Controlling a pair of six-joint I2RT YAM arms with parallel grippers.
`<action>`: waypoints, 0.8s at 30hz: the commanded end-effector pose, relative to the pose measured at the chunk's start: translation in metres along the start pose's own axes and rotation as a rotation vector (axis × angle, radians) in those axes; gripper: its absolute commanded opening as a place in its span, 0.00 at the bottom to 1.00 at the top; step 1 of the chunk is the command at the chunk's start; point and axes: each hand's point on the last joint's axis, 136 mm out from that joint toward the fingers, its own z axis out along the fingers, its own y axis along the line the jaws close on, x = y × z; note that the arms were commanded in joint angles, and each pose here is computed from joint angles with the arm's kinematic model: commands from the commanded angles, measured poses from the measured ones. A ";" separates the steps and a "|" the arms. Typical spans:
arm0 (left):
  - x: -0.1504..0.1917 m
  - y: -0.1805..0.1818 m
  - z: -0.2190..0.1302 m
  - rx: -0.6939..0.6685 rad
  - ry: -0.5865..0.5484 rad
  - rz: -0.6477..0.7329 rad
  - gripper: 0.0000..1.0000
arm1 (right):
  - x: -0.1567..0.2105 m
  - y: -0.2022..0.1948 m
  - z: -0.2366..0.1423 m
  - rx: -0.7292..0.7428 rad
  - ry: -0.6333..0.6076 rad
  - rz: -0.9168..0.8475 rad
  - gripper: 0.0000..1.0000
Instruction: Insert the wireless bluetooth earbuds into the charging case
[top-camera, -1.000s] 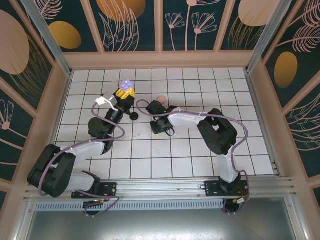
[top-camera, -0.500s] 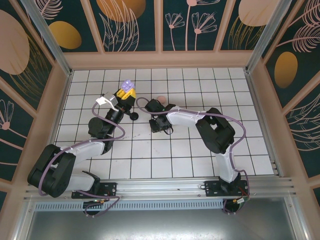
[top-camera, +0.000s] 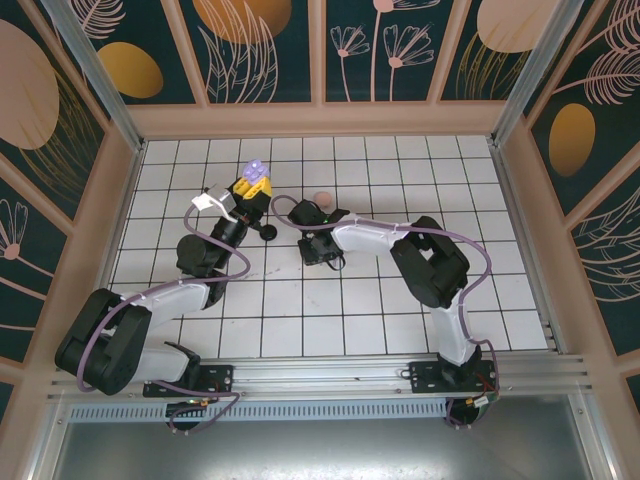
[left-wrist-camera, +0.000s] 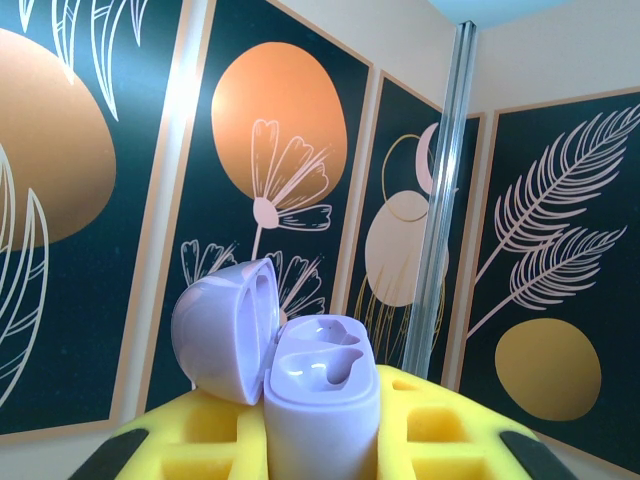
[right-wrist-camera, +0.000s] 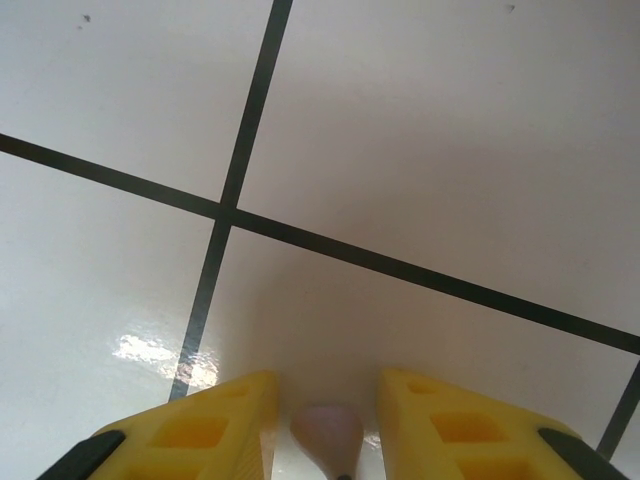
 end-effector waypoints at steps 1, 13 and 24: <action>-0.004 -0.005 0.002 0.026 -0.013 0.008 0.00 | 0.022 -0.012 0.013 0.062 0.063 0.010 0.31; -0.005 -0.007 0.003 0.034 -0.012 0.001 0.00 | 0.026 -0.013 0.008 0.062 0.056 0.026 0.30; -0.005 -0.006 0.005 0.030 -0.010 -0.010 0.00 | 0.020 -0.012 0.002 0.061 0.020 0.032 0.17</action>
